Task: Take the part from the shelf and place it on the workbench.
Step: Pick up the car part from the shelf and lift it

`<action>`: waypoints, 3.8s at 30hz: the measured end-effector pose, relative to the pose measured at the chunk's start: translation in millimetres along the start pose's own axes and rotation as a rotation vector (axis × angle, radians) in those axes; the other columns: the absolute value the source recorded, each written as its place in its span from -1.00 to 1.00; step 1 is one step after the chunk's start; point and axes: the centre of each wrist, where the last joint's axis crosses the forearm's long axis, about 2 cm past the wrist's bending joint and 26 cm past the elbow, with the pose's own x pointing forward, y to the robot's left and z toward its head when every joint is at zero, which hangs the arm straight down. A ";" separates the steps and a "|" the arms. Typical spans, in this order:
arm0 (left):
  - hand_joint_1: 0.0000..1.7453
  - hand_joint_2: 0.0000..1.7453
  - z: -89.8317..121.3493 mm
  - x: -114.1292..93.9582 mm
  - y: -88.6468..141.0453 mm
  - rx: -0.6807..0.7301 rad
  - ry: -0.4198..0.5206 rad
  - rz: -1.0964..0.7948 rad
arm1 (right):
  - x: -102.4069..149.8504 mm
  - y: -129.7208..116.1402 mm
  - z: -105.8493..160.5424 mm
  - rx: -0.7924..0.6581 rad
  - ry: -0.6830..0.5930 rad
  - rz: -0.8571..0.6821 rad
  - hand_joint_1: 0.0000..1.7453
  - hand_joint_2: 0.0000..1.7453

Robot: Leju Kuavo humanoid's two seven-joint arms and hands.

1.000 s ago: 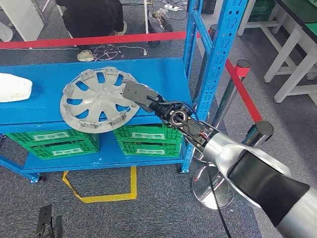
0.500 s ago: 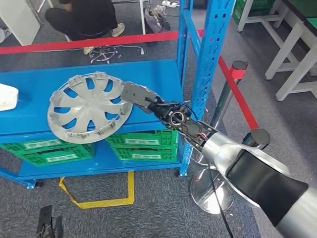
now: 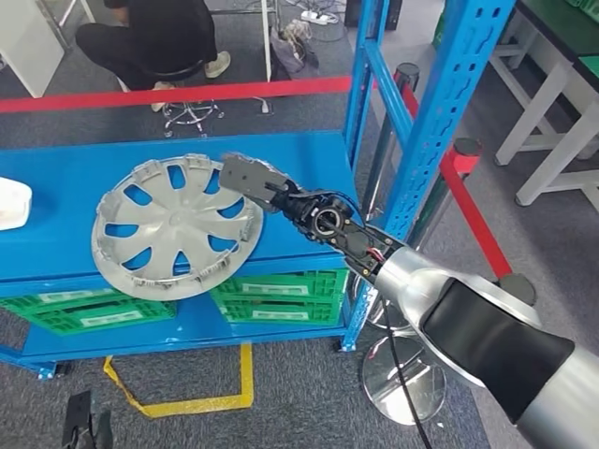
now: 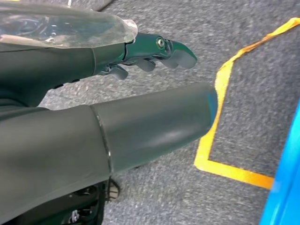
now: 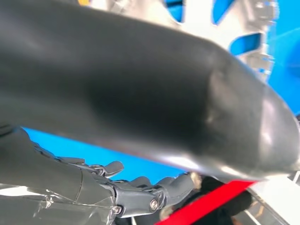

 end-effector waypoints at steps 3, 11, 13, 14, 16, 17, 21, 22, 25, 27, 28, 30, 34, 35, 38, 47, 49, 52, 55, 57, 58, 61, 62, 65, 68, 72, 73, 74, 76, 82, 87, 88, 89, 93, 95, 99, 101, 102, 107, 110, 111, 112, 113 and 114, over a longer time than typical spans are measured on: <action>-1.00 -1.00 -0.1 0.4 -0.1 0.004 -0.002 -0.005 | -0.9 1.2 0.6 0.001 0.004 -0.002 -1.00 -1.00; -1.00 -1.00 0.9 0.0 -3.8 0.008 -0.003 -0.017 | -0.8 2.0 0.6 0.009 0.007 0.004 -1.00 -1.00; -1.00 -1.00 0.8 0.4 -3.7 0.009 -0.003 -0.018 | 0.3 1.2 0.1 0.010 0.006 0.008 -1.00 -1.00; -1.00 -1.00 0.8 0.4 -4.0 0.008 -0.003 -0.019 | 0.4 1.2 0.1 0.010 0.006 0.010 -1.00 -1.00; -1.00 -1.00 0.7 1.2 -4.6 0.007 -0.004 -0.021 | 0.7 1.5 0.1 0.014 0.007 0.014 -1.00 -1.00; -1.00 -1.00 0.4 1.9 -4.7 0.006 -0.004 -0.022 | 0.9 1.9 0.0 0.016 0.007 0.015 -1.00 -1.00; -1.00 -1.00 -0.3 3.4 -3.9 0.008 -0.004 -0.023 | 1.2 2.6 0.0 0.019 0.006 0.018 -1.00 -1.00; -1.00 -1.00 -0.3 3.5 -3.9 0.008 -0.003 -0.023 | 1.2 2.7 0.0 0.020 0.006 0.018 -1.00 -1.00; -1.00 -1.00 -0.3 3.6 -3.9 0.008 -0.003 -0.023 | 1.2 3.0 0.0 0.022 0.006 0.019 -1.00 -1.00; -1.00 -1.00 -0.3 3.6 -3.9 0.008 -0.003 -0.023 | 1.2 3.3 0.0 0.025 0.006 0.022 -1.00 -1.00; -1.00 -1.00 -0.3 3.6 -3.9 0.008 -0.003 -0.023 | 1.2 3.7 0.0 0.028 0.006 0.024 -1.00 -1.00; -1.00 -1.00 -0.3 3.7 -3.9 0.008 -0.001 -0.022 | 1.6 4.7 -0.1 0.035 0.006 0.030 -1.00 -1.00; -1.00 -1.00 -0.4 4.0 -4.2 0.008 0.000 -0.021 | 3.2 7.4 0.0 0.051 0.001 0.038 -1.00 -1.00; -1.00 -1.00 -0.4 4.2 -4.2 0.008 0.000 -0.020 | 3.5 8.4 0.0 0.057 0.002 0.039 -1.00 -1.00; -1.00 -1.00 -0.6 4.6 -4.5 0.007 0.001 -0.019 | 4.9 12.3 0.5 0.081 0.015 0.038 -1.00 -1.00; -1.00 -1.00 -0.8 4.8 -4.0 0.009 0.005 -0.015 | 12.5 24.7 2.5 0.124 0.059 0.002 -1.00 -1.00; -1.00 -1.00 -0.8 4.8 -3.7 0.009 0.005 -0.015 | 14.2 26.0 2.5 0.127 0.053 0.002 -1.00 -1.00; -1.00 -1.00 -0.9 4.9 -3.2 0.010 0.005 -0.014 | 16.3 27.3 2.6 0.131 0.051 0.001 -1.00 0.50; -1.00 -1.00 -1.1 4.8 -2.6 0.012 0.008 -0.010 | 19.4 29.6 3.7 0.143 0.070 -0.002 -1.00 1.00; -1.00 -1.00 -1.2 4.7 -2.0 0.013 0.010 -0.007 | 22.0 31.0 6.0 0.153 0.085 0.001 -1.00 1.00; -1.00 -1.00 -1.2 4.7 -1.6 0.014 0.011 -0.005 | 24.0 30.9 7.4 0.156 0.093 0.008 -1.00 1.00; -1.00 -1.00 -1.4 4.5 -0.9 0.017 0.014 0.002 | 32.6 27.9 11.5 0.153 0.112 0.072 -1.00 1.00; -1.00 -1.00 -1.4 4.5 -0.8 0.018 0.014 0.005 | 36.4 27.4 12.6 0.151 0.113 0.107 -1.00 1.00; -1.00 -1.00 -1.5 4.8 -0.9 0.022 0.015 0.007 | 48.9 31.9 15.7 0.157 0.093 0.234 -1.00 1.00; -1.00 -1.00 -1.8 6.2 -1.4 0.021 0.013 0.008 | 58.1 40.7 18.3 0.166 0.062 0.356 -1.00 1.00; -1.00 -1.00 -2.3 7.9 -1.8 0.024 0.011 0.013 | 63.7 50.4 20.5 0.171 0.025 0.482 -1.00 1.00; -1.00 -1.00 -2.4 8.4 -1.9 0.025 0.011 0.015 | 63.8 53.0 21.0 0.175 0.017 0.515 -1.00 1.00; -1.00 -1.00 -2.6 8.9 -2.0 0.027 0.011 0.018 | 63.6 55.7 21.6 0.179 0.009 0.545 -1.00 1.00; -1.00 -1.00 -2.8 9.6 -2.1 0.029 0.010 0.020 | 62.6 60.5 22.7 0.184 0.000 0.599 -1.00 1.00; -1.00 -1.00 -3.4 12.4 -3.4 0.017 0.006 0.016 | 57.7 72.7 26.2 0.153 0.004 0.728 -1.00 1.00; -1.00 -1.00 -4.1 14.9 -4.0 0.014 0.005 0.015 | 52.6 79.7 28.9 0.169 0.007 0.745 -1.00 1.00; -1.00 -1.00 -4.2 15.1 -4.1 0.014 0.005 0.015 | 51.7 80.7 29.4 0.173 0.008 0.748 -1.00 1.00; -1.00 -1.00 -4.2 15.2 -4.1 0.013 0.005 0.015 | 50.8 81.5 29.7 0.177 0.009 0.750 -1.00 1.00; -1.00 -1.00 -4.3 15.7 -4.4 0.011 0.003 0.014 | 48.2 84.5 31.0 0.189 0.012 0.763 -1.00 1.00; -1.00 -1.00 -4.3 15.9 -4.4 0.011 0.003 0.015 | 46.8 86.0 31.6 0.193 0.012 0.771 -1.00 1.00; -1.00 -1.00 -4.4 16.0 -4.5 0.012 0.005 0.019 | 43.5 89.3 33.1 0.204 0.010 0.782 -1.00 1.00; -1.00 -1.00 -4.4 16.1 -4.5 0.015 0.005 0.021 | 41.8 90.6 33.7 0.210 0.009 0.785 -1.00 1.00; -1.00 -1.00 -4.4 16.1 -4.5 0.017 0.006 0.023 | 41.1 91.1 33.9 0.213 0.009 0.785 -1.00 1.00; -1.00 -1.00 -4.4 16.3 -4.6 0.022 0.007 0.028 | 37.4 94.2 35.3 0.226 0.011 0.786 -1.00 1.00; -1.00 -1.00 -4.3 16.4 -4.8 0.024 0.008 0.029 | 34.9 95.7 36.0 0.233 0.014 0.775 -1.00 1.00; -1.00 -1.00 -4.3 16.4 -4.8 0.024 0.008 0.029 | 34.4 95.8 35.9 0.232 0.012 0.765 -1.00 1.00; -1.00 -1.00 -4.3 16.4 -4.9 0.025 0.008 0.030 | 34.3 95.8 35.8 0.229 0.009 0.753 -1.00 1.00; -1.00 -1.00 -4.3 16.4 -4.9 0.025 0.008 0.031 | 34.6 95.7 35.3 0.224 0.004 0.738 -1.00 1.00; -1.00 -1.00 -4.3 16.4 -4.8 0.026 0.009 0.032 | 35.4 95.7 34.7 0.220 0.000 0.725 -1.00 1.00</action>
